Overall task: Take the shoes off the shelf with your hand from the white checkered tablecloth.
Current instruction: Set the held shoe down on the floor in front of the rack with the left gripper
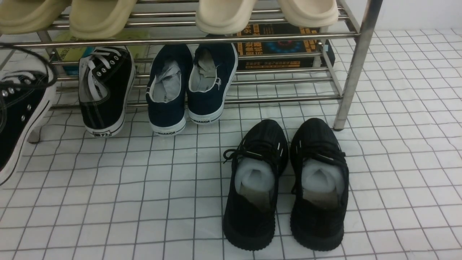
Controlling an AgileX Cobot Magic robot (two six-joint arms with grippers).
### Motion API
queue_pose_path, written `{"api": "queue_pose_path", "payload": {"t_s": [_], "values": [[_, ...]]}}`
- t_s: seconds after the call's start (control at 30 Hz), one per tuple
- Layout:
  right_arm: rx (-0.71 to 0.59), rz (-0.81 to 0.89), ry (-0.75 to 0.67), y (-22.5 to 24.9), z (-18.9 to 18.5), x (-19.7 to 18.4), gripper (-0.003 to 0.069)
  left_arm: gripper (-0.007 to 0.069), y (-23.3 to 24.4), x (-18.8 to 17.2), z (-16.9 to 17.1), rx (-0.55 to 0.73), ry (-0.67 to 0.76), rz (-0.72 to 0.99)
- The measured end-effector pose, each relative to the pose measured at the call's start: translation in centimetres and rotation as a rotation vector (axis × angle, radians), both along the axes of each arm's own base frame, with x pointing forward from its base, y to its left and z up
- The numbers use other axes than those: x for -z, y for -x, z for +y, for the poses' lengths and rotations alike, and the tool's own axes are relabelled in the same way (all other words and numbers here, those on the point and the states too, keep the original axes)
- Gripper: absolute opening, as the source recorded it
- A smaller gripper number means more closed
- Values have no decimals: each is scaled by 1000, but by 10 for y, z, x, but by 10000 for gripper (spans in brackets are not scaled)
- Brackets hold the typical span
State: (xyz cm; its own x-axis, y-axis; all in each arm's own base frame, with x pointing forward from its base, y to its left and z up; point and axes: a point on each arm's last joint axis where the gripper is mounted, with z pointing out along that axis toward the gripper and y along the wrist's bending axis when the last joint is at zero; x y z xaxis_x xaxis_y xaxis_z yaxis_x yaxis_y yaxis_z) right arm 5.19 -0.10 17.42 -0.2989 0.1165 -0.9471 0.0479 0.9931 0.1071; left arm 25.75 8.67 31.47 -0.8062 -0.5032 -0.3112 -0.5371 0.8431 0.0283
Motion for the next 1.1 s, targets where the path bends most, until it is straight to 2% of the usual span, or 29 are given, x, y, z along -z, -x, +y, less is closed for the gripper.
{"api": "queue_pose_path", "payload": {"t_s": [0.17, 0.33, 0.5, 0.63, 0.73, 0.87, 0.9, 0.93, 1.1], "values": [[0, 0, 0, 0, 0, 0, 239, 22, 23, 26, -4, -66, 2, 48], [0, 0, 0, 0, 0, 0, 239, 23, 28, 56, -7, -64, 25, 50], [0, 0, 0, 0, 0, 0, 239, 34, 29, 70, -8, -53, 23, 27], [0, 0, 1, 0, 0, 0, 239, 74, 27, 78, -8, -50, 25, 21], [0, 0, 1, 0, 0, 0, 239, 147, 24, 83, -7, -52, 29, 34], [0, 0, 0, 0, 0, 0, 239, 290, 19, 77, -6, -50, 22, 10], [0, 0, 0, 0, 0, 0, 239, 290, 18, 76, -6, -50, 21, 7], [0, 0, 0, 0, 0, 0, 239, 353, 13, 66, -4, -51, 13, -19], [0, 0, 0, 0, 0, 0, 239, 420, -12, 20, -13, -29, 76, -178]]}}
